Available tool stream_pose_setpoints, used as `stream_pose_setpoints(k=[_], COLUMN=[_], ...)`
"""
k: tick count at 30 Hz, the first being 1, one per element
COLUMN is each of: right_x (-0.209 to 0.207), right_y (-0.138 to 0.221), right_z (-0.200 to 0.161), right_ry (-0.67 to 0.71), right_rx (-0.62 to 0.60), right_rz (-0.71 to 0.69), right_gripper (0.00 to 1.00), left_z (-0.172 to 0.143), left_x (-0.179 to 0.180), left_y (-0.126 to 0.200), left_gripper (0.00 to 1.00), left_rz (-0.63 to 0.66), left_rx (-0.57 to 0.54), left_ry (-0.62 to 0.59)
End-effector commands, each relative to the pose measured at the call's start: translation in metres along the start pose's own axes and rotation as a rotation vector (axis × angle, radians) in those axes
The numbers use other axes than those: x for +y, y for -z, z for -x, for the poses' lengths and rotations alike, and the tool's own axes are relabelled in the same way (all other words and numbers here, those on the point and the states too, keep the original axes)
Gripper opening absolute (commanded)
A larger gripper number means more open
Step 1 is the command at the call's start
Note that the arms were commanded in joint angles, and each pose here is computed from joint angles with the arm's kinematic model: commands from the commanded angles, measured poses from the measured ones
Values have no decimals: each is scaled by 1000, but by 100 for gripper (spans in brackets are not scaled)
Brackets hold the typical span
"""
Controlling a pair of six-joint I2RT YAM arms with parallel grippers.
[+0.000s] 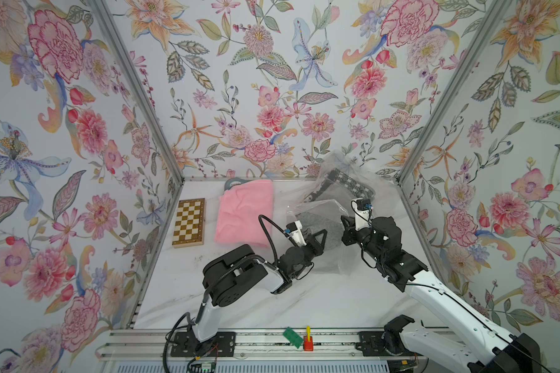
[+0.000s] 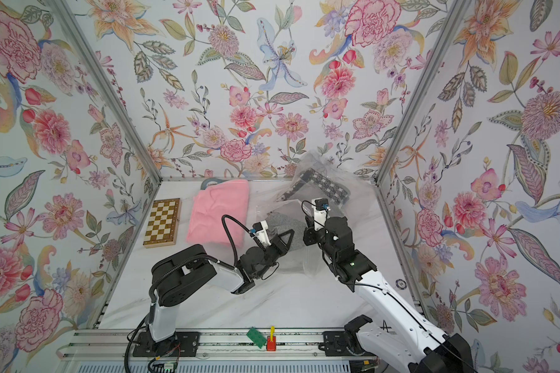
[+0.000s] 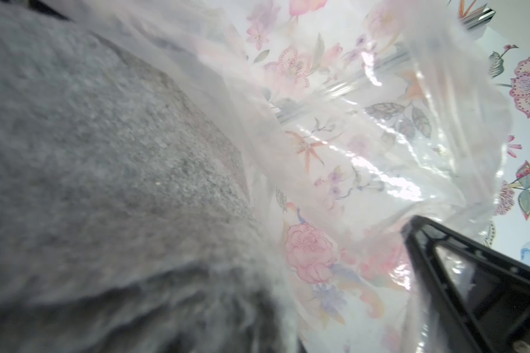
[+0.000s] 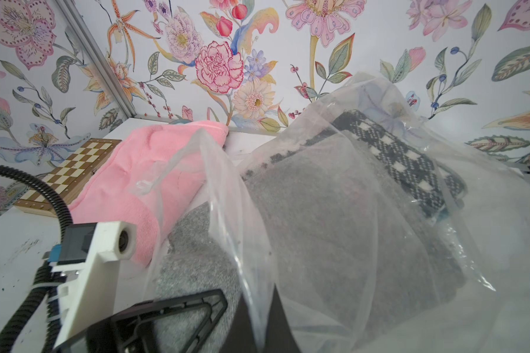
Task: Take the blanket out of the vacuum bag
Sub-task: Take out the blanket from the vacuum bag.
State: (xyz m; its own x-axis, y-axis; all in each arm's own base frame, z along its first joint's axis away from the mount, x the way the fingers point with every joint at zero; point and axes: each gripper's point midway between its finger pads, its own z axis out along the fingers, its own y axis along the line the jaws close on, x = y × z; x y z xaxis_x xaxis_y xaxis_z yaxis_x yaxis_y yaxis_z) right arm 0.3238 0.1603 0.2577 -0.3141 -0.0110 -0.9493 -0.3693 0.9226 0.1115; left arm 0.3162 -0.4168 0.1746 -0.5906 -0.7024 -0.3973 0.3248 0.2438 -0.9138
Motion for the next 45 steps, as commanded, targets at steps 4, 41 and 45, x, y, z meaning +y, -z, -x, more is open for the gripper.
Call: stream_pose_setpoints(k=[4,41,45], right_x=[-10,-4,-5], right_y=[-1,6,3], right_z=[-2,-15,-25], right_ry=[-4,-33,-30], right_rx=[15,66,97], right_rz=[-14,39,36], right_gripper=[0,0,0], left_z=[-2,47,61], left_x=[-46,-152,-166], left_y=[10,77,81], left_gripper=[0,0,0], left_rz=[-30,75,124], left_rx=[32,-38,-48], left_ry=[25,134,130])
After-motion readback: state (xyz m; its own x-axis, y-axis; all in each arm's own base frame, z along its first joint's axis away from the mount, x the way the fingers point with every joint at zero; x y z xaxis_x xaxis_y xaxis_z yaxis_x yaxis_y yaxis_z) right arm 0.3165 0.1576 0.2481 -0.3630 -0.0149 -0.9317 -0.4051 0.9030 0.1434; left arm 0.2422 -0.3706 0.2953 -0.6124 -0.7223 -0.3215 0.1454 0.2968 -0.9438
